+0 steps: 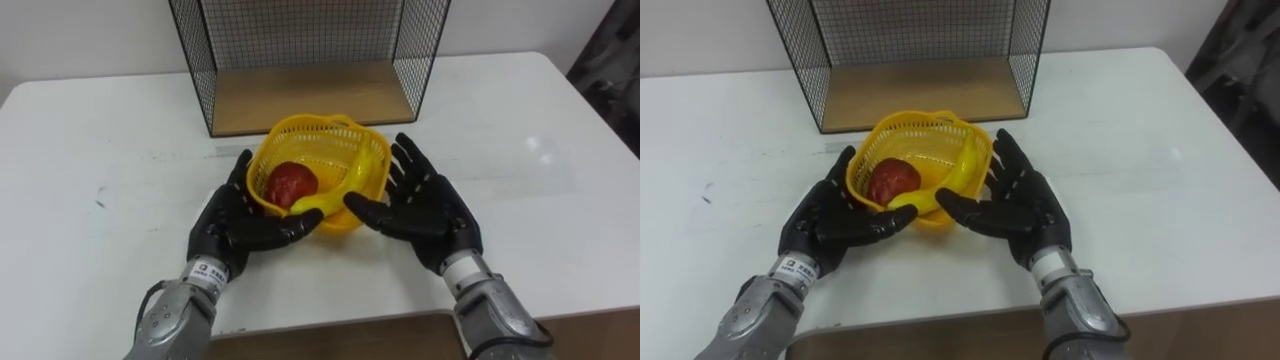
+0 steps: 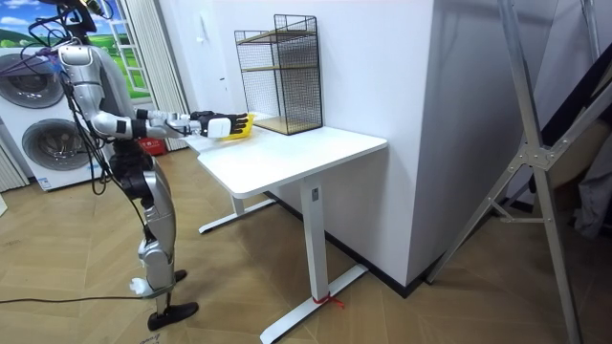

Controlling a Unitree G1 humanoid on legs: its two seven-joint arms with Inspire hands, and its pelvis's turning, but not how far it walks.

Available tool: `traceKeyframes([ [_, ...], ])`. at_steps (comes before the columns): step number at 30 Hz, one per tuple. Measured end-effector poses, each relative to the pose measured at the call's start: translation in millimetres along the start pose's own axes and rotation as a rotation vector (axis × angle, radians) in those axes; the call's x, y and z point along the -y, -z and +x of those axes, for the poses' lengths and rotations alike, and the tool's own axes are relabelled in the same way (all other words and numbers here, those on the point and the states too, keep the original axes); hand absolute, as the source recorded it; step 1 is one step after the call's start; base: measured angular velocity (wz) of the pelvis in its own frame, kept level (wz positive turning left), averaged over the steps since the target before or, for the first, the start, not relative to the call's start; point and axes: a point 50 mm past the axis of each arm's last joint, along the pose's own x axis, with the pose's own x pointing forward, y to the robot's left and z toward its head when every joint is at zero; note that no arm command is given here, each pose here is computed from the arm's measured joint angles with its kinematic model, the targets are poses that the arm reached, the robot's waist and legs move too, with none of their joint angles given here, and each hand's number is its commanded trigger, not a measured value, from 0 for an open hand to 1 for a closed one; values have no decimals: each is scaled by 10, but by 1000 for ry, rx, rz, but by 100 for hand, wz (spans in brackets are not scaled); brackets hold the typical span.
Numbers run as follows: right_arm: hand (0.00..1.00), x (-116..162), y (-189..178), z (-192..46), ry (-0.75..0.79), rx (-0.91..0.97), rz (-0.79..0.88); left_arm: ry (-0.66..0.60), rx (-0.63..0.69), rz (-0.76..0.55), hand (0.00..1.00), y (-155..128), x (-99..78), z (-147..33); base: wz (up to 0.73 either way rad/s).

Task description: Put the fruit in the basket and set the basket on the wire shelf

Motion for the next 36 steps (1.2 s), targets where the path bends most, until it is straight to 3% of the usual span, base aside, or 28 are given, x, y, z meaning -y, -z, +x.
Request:
traceKeyframes([
  [18,0,8,-6,1,15,0,-34,22,-10,-9,0,36,53,-1,0],
  [30,0,-95,-204,193,-11,61,-139,26,-8,-10,0,34,67,1,5],
  [36,0,-107,-237,220,-2,73,-151,63,82,-9,0,-180,149,10,1],
])
